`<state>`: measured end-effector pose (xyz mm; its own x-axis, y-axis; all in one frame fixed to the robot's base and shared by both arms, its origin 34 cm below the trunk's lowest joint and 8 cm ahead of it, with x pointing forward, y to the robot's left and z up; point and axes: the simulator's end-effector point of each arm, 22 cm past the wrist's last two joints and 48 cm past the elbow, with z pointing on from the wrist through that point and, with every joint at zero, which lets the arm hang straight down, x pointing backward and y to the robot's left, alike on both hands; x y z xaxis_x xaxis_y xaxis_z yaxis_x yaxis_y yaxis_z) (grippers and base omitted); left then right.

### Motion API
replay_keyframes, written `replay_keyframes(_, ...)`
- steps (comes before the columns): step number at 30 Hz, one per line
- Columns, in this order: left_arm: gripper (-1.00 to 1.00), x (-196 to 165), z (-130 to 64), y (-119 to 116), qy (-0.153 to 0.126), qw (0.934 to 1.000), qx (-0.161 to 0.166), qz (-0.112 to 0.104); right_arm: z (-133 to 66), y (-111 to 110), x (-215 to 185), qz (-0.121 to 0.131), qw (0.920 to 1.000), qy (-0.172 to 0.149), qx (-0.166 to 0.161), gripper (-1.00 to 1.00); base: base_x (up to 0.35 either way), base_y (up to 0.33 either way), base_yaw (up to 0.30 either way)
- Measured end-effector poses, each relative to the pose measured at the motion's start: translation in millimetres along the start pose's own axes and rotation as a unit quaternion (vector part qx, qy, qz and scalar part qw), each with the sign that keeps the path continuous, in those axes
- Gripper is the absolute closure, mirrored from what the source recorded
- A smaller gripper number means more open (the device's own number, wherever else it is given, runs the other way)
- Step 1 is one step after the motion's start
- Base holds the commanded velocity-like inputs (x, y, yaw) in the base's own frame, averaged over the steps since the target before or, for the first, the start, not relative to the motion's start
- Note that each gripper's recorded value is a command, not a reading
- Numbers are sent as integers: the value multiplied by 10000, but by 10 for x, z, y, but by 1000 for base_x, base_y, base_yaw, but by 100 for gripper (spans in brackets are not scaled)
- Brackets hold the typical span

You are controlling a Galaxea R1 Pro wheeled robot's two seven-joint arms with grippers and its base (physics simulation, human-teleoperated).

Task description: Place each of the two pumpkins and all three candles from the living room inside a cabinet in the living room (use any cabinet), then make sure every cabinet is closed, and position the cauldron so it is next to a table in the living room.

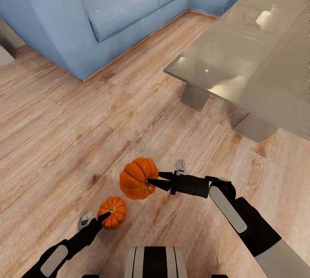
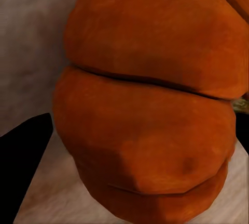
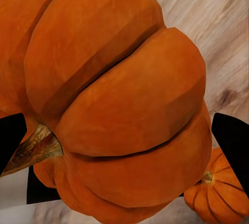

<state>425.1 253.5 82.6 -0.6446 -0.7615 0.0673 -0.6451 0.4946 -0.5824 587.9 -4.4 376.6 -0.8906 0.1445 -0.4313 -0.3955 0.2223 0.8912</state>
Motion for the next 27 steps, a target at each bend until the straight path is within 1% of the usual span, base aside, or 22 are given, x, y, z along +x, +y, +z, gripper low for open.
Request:
replay_keyframes(18, 100, -203, -134, -362, -183, 9991, 340, 154, -39, 321, -225, -352, 9993, -80, -54, 100, 0, 0, 0)
replay_keyframes(20, 100, -226, -156, -446, -199, 9985, 477, 168, -46, 357, -251, -385, 9992, -92, -61, 100, 0, 0, 0)
replay_keyframes(23, 100, -264, -211, -627, -214, 9962, 824, 198, -53, 410, -288, -436, 9990, -113, -71, 100, 0, 0, 0)
replay_keyframes(27, 100, -444, -379, -821, -316, 9906, 1290, 321, -66, 481, -337, -513, 9986, -136, -80, 100, 0, 0, 0)
